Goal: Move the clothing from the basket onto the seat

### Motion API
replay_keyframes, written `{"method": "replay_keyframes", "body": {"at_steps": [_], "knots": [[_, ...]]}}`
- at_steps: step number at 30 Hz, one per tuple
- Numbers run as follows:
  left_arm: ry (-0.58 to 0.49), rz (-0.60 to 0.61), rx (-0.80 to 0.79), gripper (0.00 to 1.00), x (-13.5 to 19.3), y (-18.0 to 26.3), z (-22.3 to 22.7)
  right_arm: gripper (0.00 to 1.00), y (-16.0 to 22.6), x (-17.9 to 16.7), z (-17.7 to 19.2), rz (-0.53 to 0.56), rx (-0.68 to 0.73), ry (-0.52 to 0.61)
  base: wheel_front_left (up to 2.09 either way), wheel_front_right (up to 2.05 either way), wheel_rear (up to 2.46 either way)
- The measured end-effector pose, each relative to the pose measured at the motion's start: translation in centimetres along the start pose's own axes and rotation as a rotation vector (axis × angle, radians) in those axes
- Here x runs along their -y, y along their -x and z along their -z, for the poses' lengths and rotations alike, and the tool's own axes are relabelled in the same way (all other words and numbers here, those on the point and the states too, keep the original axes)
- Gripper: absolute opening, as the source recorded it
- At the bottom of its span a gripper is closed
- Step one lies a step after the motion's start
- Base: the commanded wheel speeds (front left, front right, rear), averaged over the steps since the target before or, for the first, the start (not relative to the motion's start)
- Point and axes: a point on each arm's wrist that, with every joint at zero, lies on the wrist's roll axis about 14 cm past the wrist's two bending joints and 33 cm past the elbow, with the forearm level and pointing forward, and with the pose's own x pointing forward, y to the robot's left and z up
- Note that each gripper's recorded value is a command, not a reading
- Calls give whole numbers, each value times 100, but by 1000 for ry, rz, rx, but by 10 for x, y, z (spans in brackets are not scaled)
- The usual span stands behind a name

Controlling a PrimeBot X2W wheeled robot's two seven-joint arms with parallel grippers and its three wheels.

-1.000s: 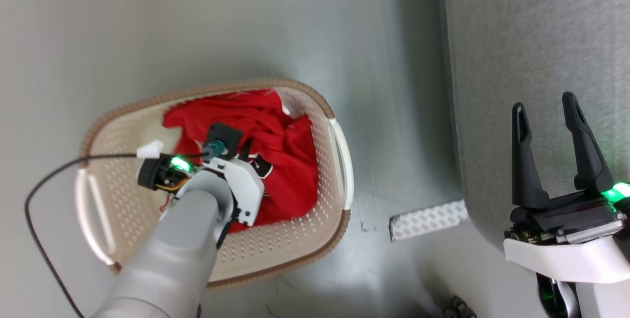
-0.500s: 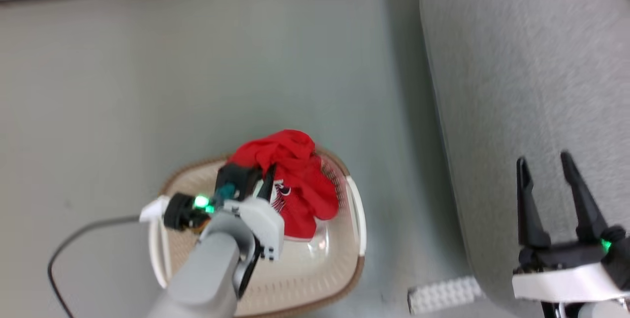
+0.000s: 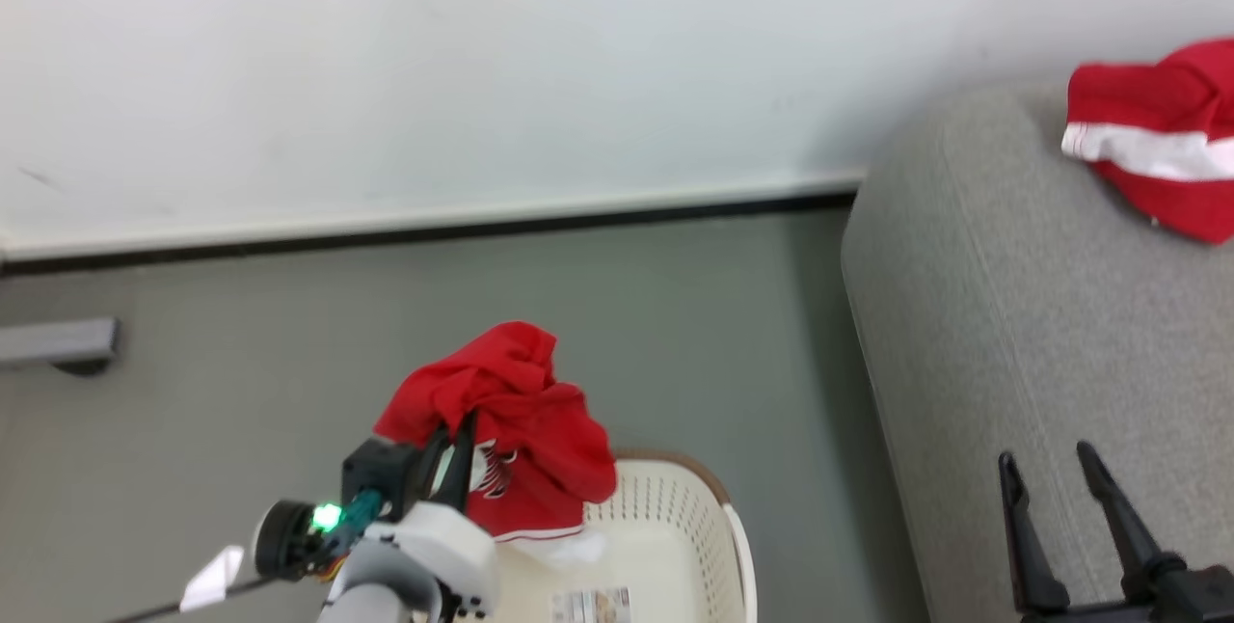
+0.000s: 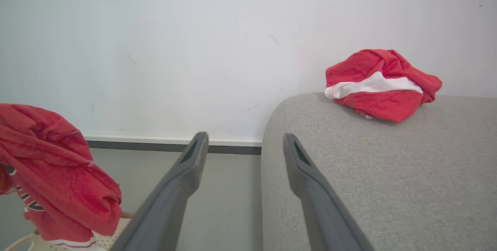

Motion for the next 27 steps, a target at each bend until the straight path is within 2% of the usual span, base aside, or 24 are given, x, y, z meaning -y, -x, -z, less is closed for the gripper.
{"method": "replay_keyframes", "body": {"at_steps": [11, 18, 27], "knots": [[-48, -139, 182, 0, -39, 71, -55, 100, 27, -22, -19, -89, 55, 26, 0, 0, 0], [-53, -217, 208, 0, -62, 103, -58, 100, 34, -30, -19, -115, 61, 19, 0, 0, 0], [-37, -234, 204, 0, -71, 123, -51, 100, 37, -44, -13, -152, 45, 5, 0, 0, 0]]}}
